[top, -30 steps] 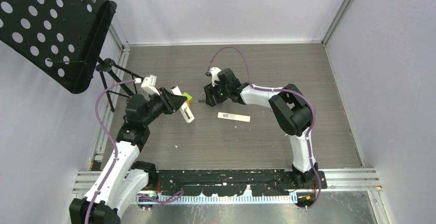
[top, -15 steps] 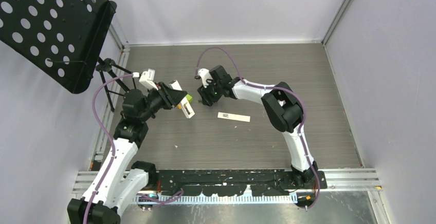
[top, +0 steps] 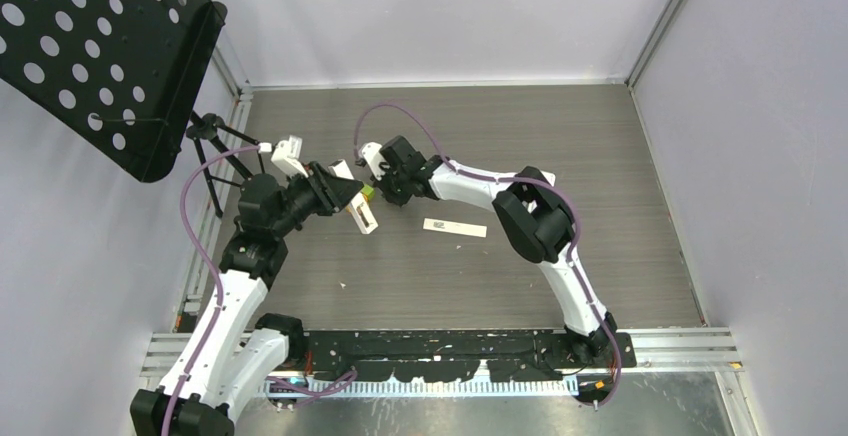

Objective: Load the batteries into the remote control
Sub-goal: Pick up the battery from the center of the board, then load the battery into the remote control.

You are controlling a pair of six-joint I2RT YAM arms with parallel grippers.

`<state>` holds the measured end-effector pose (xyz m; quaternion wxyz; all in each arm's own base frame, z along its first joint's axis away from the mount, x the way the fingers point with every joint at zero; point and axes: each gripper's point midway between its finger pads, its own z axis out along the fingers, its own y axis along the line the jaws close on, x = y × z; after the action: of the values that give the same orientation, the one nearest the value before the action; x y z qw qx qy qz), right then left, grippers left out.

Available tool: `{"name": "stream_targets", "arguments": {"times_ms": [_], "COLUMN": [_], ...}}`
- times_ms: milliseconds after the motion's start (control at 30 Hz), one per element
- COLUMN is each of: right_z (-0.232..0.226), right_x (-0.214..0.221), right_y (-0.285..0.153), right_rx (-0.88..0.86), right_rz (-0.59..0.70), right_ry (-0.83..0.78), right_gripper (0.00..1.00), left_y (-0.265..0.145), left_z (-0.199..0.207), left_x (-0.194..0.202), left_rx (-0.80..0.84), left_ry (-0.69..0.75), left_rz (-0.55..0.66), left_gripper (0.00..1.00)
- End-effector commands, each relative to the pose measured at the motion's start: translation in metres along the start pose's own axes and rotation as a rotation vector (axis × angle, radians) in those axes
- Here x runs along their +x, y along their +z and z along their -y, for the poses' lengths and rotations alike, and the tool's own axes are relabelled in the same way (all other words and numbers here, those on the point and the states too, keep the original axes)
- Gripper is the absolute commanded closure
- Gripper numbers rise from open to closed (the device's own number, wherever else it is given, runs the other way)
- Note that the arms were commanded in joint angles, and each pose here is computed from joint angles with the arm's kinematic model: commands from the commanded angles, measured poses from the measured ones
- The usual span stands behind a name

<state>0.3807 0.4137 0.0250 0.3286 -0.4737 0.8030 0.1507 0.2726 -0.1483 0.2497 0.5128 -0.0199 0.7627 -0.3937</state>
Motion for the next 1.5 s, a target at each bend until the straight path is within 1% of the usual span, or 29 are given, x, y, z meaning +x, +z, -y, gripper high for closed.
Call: {"name": "stream_targets", "arguments": {"times_ms": [0, 67, 133, 233, 400, 467, 567, 767, 833, 933, 1033, 1133, 1300, 1467], "right_z": [0.007, 0.009, 0.018, 0.026, 0.032, 0.033, 0.024, 0.013, -0.005, -0.027, -0.04, -0.049, -0.052, -0.061], "right_x": [0.034, 0.029, 0.026, 0.015, -0.001, -0.012, -0.021, -0.03, -0.037, -0.047, -0.053, -0.059, -0.057, -0.061], "right_y": [-0.003, -0.013, -0.025, -0.047, -0.098, -0.128, -0.162, -0.221, -0.239, -0.264, -0.275, -0.28, -0.269, -0.26], "right_rx": [0.067, 0.08, 0.136, 0.175, 0.23, 0.236, 0.192, 0.151, 0.05, -0.069, -0.145, -0.202, -0.222, -0.25], "right_rz": [-0.128, -0.111, -0.094, -0.034, 0.085, 0.158, 0.264, 0.433, 0.497, 0.545, 0.554, 0.558, 0.512, 0.487], "right_ry": [0.025, 0.059, 0.107, 0.209, 0.387, 0.44, 0.486, 0.559, 0.549, 0.54, 0.575, 0.617, 0.655, 0.645], "right_gripper": [0.99, 0.99, 0.99, 0.99, 0.99, 0.99, 0.99, 0.99, 0.99, 0.99, 0.99, 0.99, 0.99, 0.99], "left_y": [-0.005, -0.004, -0.002, 0.001, 0.005, 0.008, 0.018, 0.038, 0.046, 0.057, 0.068, 0.073, 0.076, 0.077], "left_z": [0.017, 0.016, 0.016, 0.027, 0.044, 0.046, 0.044, 0.044, 0.042, 0.04, 0.034, 0.032, 0.029, 0.023], "left_x": [-0.023, -0.021, -0.018, -0.015, -0.011, -0.009, -0.004, 0.008, 0.012, 0.019, 0.028, 0.03, 0.035, 0.039], "left_rx": [0.038, 0.043, 0.056, 0.135, 0.263, 0.291, 0.307, 0.322, 0.312, 0.304, 0.286, 0.295, 0.295, 0.266], "left_ry": [0.04, 0.032, 0.017, 0.0, -0.015, -0.039, -0.084, -0.178, -0.218, -0.283, -0.352, -0.395, -0.444, -0.456], "left_rz": [0.062, 0.06, 0.056, 0.047, 0.034, 0.024, 0.002, -0.036, -0.047, -0.064, -0.089, -0.087, -0.094, -0.098], "left_gripper": [1.0, 1.0, 1.0, 1.0, 1.0, 1.0, 1.0, 1.0, 1.0, 1.0, 1.0, 1.0, 1.0, 1.0]}}
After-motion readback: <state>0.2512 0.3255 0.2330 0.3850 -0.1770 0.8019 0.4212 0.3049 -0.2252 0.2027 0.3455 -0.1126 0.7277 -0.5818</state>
